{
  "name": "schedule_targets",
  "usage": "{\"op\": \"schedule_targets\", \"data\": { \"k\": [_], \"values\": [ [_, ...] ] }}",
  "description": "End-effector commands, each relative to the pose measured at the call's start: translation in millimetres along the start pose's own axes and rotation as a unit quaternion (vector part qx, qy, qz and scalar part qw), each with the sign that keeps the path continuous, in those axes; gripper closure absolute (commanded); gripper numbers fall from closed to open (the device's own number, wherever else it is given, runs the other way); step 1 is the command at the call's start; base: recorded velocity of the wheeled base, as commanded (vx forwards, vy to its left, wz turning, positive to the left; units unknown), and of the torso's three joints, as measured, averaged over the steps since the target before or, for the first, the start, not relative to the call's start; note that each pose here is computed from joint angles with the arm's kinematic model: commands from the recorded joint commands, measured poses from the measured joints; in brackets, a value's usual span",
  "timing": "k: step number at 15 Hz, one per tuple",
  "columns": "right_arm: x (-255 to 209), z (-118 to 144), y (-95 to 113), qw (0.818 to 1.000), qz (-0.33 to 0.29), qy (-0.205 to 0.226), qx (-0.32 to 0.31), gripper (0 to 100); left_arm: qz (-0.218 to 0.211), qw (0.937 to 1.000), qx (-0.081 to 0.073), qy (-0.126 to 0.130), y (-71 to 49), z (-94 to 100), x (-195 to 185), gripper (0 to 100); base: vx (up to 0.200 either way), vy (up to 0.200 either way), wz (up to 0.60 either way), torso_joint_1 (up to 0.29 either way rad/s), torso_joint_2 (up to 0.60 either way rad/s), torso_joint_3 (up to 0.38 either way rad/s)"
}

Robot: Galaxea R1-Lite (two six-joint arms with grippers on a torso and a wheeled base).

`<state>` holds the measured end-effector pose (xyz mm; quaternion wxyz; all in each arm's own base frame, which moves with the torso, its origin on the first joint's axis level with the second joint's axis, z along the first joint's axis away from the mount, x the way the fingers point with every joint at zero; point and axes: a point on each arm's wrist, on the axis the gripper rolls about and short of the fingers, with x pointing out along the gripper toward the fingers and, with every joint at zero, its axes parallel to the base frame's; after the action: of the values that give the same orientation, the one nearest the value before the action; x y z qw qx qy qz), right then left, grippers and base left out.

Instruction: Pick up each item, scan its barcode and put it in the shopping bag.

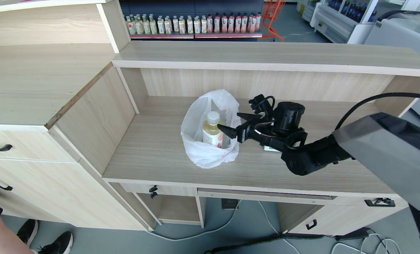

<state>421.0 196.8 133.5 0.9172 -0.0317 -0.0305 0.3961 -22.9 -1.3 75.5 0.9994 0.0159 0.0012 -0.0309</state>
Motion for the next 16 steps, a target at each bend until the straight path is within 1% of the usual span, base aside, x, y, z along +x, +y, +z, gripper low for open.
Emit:
{"op": "schedule_targets", "data": {
  "k": [1,3,4,6,9,10,11,14,16],
  "values": [
    [-87,58,6,0.999,-0.031,0.005,0.035,0,0.0,1.0,0.0,0.0,0.0,0.0,0,0,0.0,0.0,0.0,0.0,0.0,0.0],
    [-126,81,16,0.995,-0.044,-0.007,0.084,0,0.0,1.0,0.0,0.001,0.0,0.0,0,0,0.0,0.0,0.0,0.0,0.0,0.0],
    [-146,93,17,0.992,-0.073,-0.018,0.098,0,0.0,1.0,0.0,0.001,0.0,0.0,0,0,0.0,0.0,0.0,0.0,0.0,0.0],
    [-176,100,11,0.988,-0.118,-0.02,0.101,0,0.0,1.0,0.0,0.001,0.0,0.0,0,0,0.0,0.0,0.0,0.0,0.0,0.0],
    [-212,101,-2,0.977,-0.179,-0.006,0.114,0,0.0,1.0,0.0,0.001,0.0,0.0,0,0,0.0,0.0,0.0,0.0,0.0,0.0],
    [-226,100,-4,0.967,-0.224,0.006,0.12,0,0.0,1.0,0.0,0.001,0.0,-0.4,0,0,0.0,0.0,0.0,0.0,0.0,0.0],
    [-236,97,-4,0.962,-0.242,0.014,0.124,0,-0.001,1.0,0.0,0.001,0.0,-0.4,0,0,0.0,0.0,0.0,0.0,0.0,0.0],
    [-255,82,-3,0.953,-0.27,0.036,0.136,0,0.0,1.0,0.0,0.001,0.0,0.0,0,0,0.0,0.0,0.0,0.0,0.0,0.0],
    [-258,76,-2,0.95,-0.275,0.046,0.142,0,0.0,1.0,-0.001,0.001,0.0,0.0,0,0,0.0,0.0,0.0,0.0,0.0,0.0]
  ]
}}
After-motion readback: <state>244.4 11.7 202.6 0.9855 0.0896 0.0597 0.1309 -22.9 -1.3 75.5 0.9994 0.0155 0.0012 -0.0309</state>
